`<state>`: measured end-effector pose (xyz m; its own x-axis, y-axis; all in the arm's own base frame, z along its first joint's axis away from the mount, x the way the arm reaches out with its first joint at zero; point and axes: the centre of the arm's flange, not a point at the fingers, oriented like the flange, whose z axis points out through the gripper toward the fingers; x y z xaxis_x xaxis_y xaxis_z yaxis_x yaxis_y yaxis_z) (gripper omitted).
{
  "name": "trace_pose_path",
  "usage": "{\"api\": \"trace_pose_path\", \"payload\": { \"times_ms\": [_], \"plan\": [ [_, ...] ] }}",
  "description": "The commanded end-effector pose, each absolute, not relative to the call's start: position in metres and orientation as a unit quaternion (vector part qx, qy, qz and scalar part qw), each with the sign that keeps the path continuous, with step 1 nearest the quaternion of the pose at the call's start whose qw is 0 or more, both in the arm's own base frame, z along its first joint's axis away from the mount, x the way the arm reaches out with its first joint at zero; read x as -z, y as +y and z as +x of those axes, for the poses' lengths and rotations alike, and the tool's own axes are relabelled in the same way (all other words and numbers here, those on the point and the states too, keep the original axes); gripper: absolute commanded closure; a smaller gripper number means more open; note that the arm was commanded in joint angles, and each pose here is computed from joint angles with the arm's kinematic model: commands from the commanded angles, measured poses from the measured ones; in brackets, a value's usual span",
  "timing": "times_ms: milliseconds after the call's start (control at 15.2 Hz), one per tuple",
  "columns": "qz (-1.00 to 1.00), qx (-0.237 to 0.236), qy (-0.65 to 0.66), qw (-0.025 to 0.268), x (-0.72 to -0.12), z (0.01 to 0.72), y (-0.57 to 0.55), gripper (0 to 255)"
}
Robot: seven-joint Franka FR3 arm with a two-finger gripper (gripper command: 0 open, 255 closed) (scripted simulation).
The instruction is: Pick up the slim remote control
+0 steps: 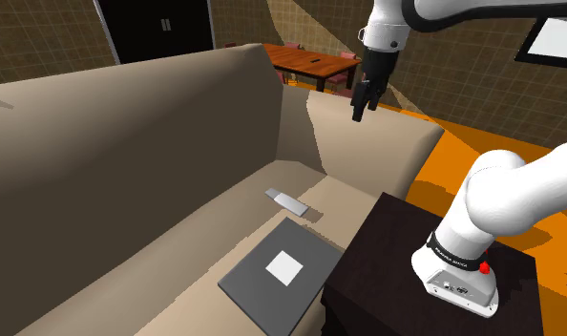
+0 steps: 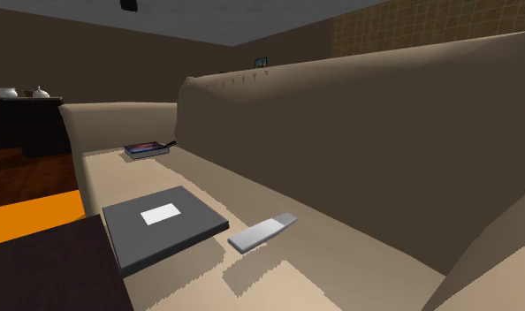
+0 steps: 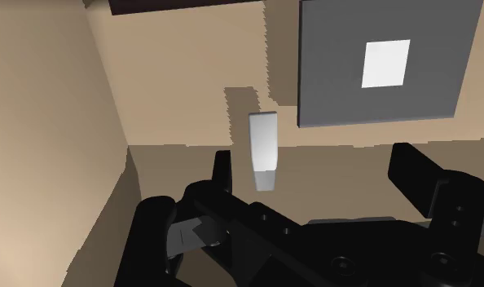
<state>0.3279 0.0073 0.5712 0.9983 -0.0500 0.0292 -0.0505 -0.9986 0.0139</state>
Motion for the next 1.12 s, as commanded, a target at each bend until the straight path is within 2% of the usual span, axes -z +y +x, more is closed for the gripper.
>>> {"api": "trace_pose_path", "payload": {
  "times_ms": [0,1056],
  "plan": [
    [1.000,-0.014,-0.025,0.007,-0.571,0.328,0.007,0],
    [1.000,-0.006,-0.020,0.010,-0.389,0.437,0.006,0]
  ]
}}
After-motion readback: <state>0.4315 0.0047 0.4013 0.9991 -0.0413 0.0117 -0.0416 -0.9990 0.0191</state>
